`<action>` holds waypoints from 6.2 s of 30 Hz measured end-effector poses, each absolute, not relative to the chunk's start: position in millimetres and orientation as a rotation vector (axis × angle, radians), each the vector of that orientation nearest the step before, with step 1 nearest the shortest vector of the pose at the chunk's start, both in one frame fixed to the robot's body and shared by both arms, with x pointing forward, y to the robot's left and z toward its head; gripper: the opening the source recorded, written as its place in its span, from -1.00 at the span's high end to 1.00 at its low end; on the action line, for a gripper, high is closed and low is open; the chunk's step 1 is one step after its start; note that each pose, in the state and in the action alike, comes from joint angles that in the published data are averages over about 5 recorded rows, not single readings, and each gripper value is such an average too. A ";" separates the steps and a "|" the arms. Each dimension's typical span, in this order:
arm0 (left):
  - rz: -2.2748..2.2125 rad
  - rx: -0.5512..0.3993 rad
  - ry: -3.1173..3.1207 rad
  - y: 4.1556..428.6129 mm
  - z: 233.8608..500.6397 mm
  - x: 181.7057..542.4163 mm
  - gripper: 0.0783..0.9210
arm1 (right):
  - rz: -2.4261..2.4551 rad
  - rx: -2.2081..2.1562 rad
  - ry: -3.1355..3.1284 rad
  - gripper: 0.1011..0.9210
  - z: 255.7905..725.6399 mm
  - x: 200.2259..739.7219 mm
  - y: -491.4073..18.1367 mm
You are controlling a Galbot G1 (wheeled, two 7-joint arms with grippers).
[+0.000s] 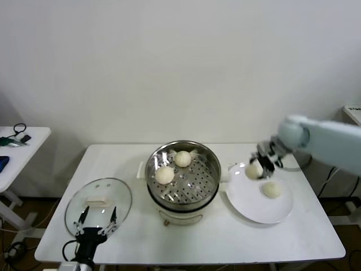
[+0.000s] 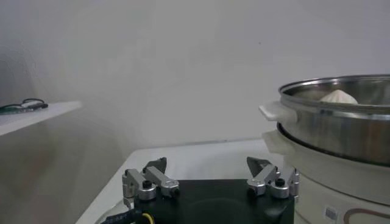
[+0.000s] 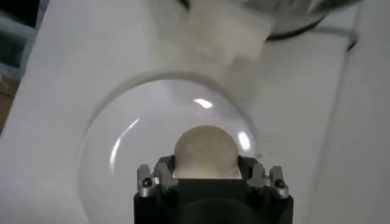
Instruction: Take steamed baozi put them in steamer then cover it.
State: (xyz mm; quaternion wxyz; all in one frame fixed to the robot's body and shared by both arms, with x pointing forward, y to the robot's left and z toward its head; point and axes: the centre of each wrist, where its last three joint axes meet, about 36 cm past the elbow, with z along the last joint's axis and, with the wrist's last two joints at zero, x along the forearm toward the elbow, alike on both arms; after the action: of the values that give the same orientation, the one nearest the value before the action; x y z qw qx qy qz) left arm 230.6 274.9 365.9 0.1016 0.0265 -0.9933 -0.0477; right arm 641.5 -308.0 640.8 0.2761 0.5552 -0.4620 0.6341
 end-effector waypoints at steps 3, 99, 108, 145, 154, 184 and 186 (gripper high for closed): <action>-0.144 0.077 -2.933 274.9 366.0 230.7 -0.77 | 1.861 1.597 -1.162 -0.41 684.1 640.3 -275.3; -0.127 0.125 -2.919 279.0 361.4 225.0 -0.77 | 1.314 1.193 -1.273 -0.76 501.4 635.9 -427.8; -0.130 0.127 -2.919 278.8 361.4 225.3 -0.77 | 1.294 1.167 -1.307 -0.76 471.4 639.5 -425.8; -0.134 0.094 -2.938 274.5 367.9 230.4 -0.77 | 1.424 1.305 -1.499 -0.38 683.3 643.6 -292.9; -0.137 0.091 -2.939 275.1 369.7 229.6 -0.77 | 1.434 1.409 -1.517 -0.39 709.4 612.4 -200.2; -0.136 0.105 -2.941 277.9 367.0 230.9 -0.77 | 1.468 1.405 -1.376 -0.39 588.9 616.6 -139.4; -0.136 0.105 -2.942 278.0 367.0 231.4 -0.77 | 1.467 1.406 -1.376 -0.42 586.2 617.0 -138.8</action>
State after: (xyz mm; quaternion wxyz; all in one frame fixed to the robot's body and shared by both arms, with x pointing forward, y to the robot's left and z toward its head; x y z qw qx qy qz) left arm 231.4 278.0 367.0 0.0973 0.0356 -0.9936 -0.0460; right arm 617.0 -138.8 586.2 0.3373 0.5394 -0.5278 0.5627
